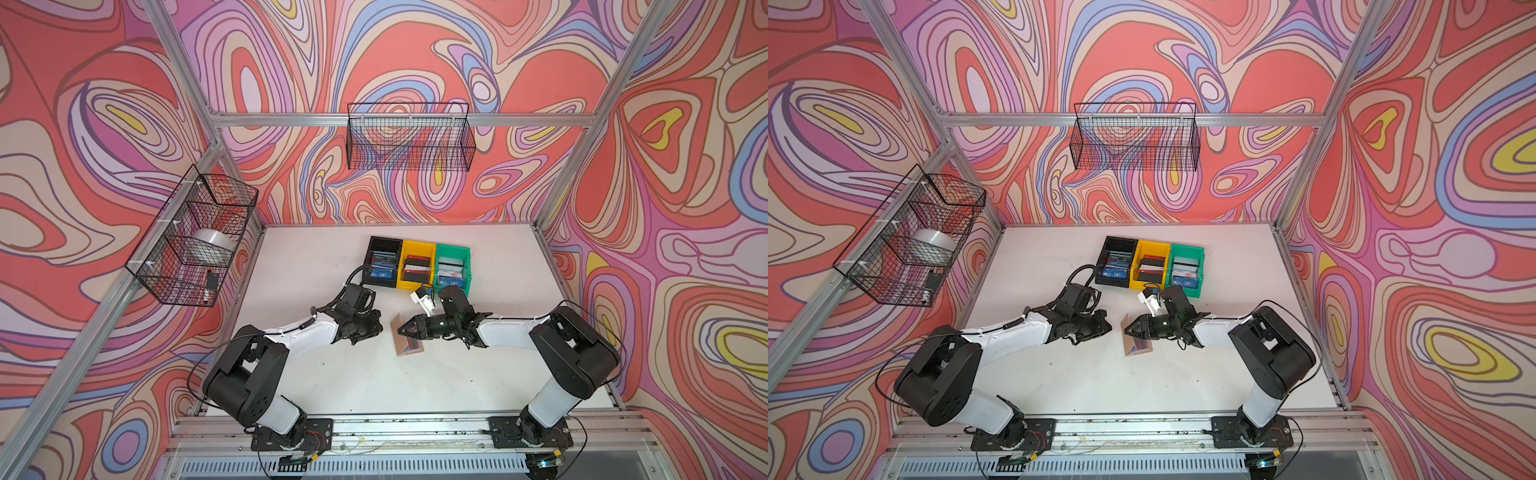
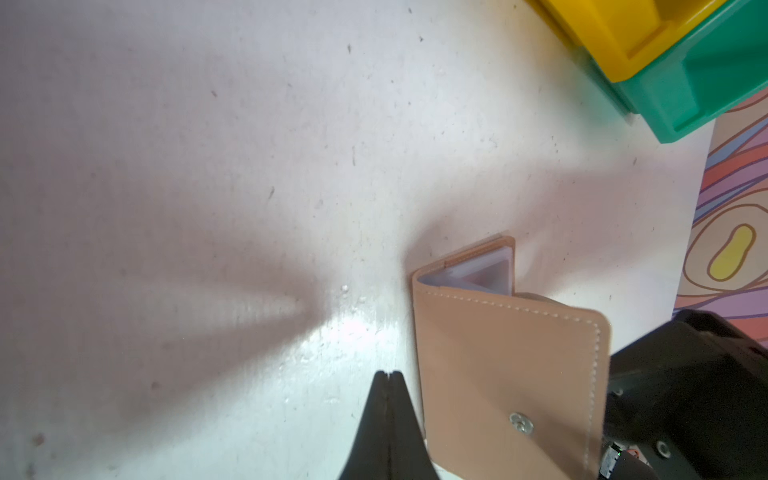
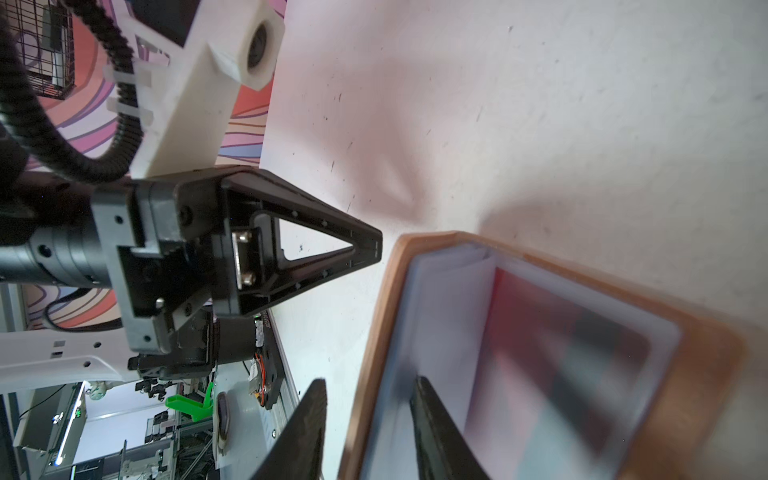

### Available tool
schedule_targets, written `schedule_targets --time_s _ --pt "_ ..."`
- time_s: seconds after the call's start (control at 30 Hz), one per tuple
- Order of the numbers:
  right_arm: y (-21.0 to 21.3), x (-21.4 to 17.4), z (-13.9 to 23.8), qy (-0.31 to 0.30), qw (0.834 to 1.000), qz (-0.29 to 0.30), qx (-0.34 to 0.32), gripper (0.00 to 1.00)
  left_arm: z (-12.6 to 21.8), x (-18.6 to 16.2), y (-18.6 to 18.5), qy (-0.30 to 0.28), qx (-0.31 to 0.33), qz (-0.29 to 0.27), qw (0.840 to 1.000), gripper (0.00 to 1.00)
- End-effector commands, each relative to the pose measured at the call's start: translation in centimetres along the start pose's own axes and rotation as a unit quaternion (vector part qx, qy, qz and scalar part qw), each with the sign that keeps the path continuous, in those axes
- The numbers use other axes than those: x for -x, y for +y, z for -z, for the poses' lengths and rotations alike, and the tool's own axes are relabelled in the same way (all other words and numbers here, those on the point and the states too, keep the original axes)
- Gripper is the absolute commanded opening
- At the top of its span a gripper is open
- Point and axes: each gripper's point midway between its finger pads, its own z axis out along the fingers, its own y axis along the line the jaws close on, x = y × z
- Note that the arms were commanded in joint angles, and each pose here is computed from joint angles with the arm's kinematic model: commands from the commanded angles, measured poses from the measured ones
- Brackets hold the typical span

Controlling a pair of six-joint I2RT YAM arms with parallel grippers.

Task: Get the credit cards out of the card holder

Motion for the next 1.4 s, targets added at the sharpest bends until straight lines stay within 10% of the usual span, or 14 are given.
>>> schedule_targets --time_s 0.0,0.83,1.37 --pt "0.9 0.4 -0.6 0.012 1.0 0.005 0.025 0.37 0.2 -1.1 1.6 0.019 0.028 0.005 0.999 0.0" --pt "-0.3 0.2 -5.0 0.083 0.996 -0.001 -0.026 0.36 4.4 1.2 0.9 0.003 -0.008 0.009 1.0 0.0" --pt "1.3 -0.5 -5.7 0.108 0.994 0.024 -0.002 0.6 6.6 3.5 -2.7 -0.013 -0.068 -0.001 0.998 0.0"
